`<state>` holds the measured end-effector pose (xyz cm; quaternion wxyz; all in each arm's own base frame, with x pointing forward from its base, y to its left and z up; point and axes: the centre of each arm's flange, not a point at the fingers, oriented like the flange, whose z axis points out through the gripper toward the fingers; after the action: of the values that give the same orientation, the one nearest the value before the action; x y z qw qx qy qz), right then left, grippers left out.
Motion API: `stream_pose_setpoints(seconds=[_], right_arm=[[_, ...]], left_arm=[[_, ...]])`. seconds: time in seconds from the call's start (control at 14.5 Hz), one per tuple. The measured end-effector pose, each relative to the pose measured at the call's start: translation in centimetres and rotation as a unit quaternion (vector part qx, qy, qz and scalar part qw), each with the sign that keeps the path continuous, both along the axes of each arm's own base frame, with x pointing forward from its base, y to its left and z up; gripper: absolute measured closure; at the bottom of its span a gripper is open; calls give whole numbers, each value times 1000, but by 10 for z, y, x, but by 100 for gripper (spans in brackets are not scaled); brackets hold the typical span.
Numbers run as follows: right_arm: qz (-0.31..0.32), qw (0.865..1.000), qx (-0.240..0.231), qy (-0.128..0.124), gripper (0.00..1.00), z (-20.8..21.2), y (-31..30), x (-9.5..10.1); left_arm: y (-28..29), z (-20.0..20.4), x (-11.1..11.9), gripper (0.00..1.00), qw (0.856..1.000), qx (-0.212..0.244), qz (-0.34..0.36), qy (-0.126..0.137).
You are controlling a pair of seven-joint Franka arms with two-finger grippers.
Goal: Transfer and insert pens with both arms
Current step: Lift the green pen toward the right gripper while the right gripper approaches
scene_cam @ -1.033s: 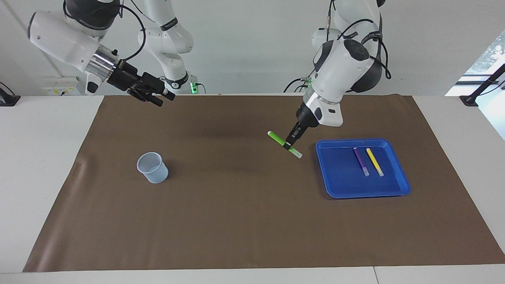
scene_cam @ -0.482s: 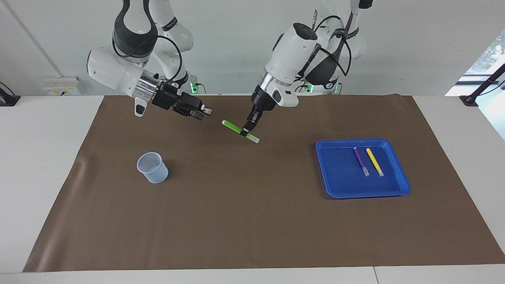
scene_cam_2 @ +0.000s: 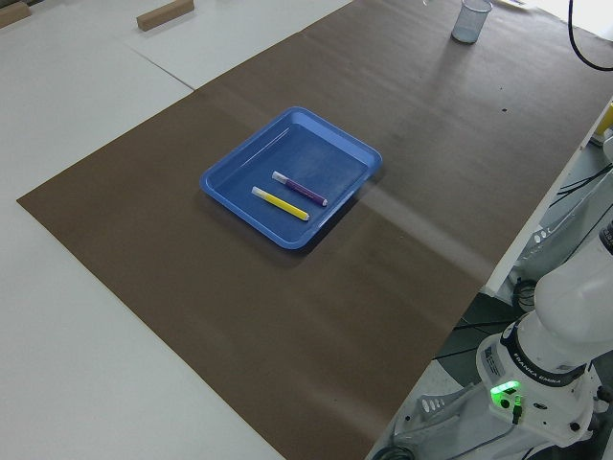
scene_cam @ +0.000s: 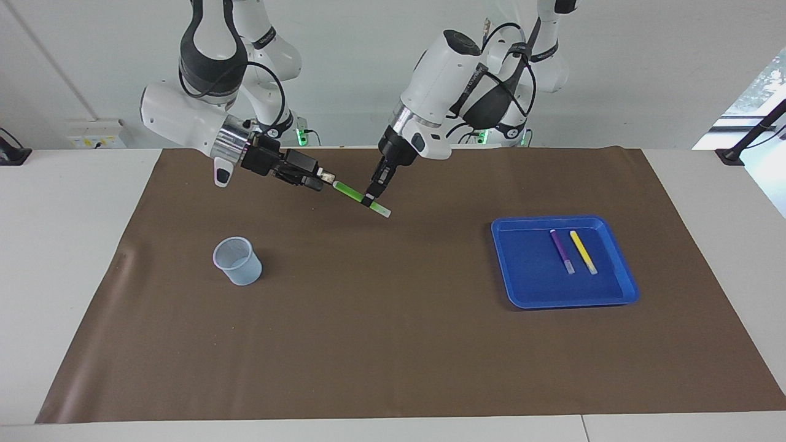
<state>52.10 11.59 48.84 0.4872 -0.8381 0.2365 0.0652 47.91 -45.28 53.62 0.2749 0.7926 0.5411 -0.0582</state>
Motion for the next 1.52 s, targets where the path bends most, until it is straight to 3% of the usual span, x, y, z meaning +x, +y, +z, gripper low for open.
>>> stream_pose_setpoints(seconds=[0.14,0.21,0.28,0.34,0.41,0.55,0.69,0.76,0.83,1.31,1.52], right_arm=[[3,1000,-1,-1,19,0,5,-1],[3,1000,-1,-1,20,0,5,-1],[3,1000,-1,-1,30,0,5,-1],[3,1000,-1,-1,30,0,5,-1],[2,1000,-1,-2,37,0,5,-1],[2,1000,-1,-2,61,0,5,-1],[1,1000,-1,-1,65,0,4,-1],[1,1000,-1,-1,78,-1,4,-1],[2,1000,2,-2,82,1,6,-1],[2,1000,2,-2,82,1,7,-1],[11,1000,-7,-14,82,3,6,1]], left_arm=[[-4,0,-3,84,1000,-1,-3,-1],[-5,0,-5,84,1000,-1,-4,-1],[-6,-1,-5,84,1000,-1,-5,-1],[-6,-2,-5,84,1000,0,-5,0],[-6,-3,-5,84,1000,0,-5,1],[-6,-5,-5,84,1000,1,-5,2],[-6,-4,-4,84,1000,1,-4,0],[-4,-4,-3,84,1000,0,-2,-1],[-5,-6,-3,84,1000,1,-1,0],[-4,-7,-2,83,1000,1,-1,0],[-2,-7,0,52,1000,9,-15,-12]])
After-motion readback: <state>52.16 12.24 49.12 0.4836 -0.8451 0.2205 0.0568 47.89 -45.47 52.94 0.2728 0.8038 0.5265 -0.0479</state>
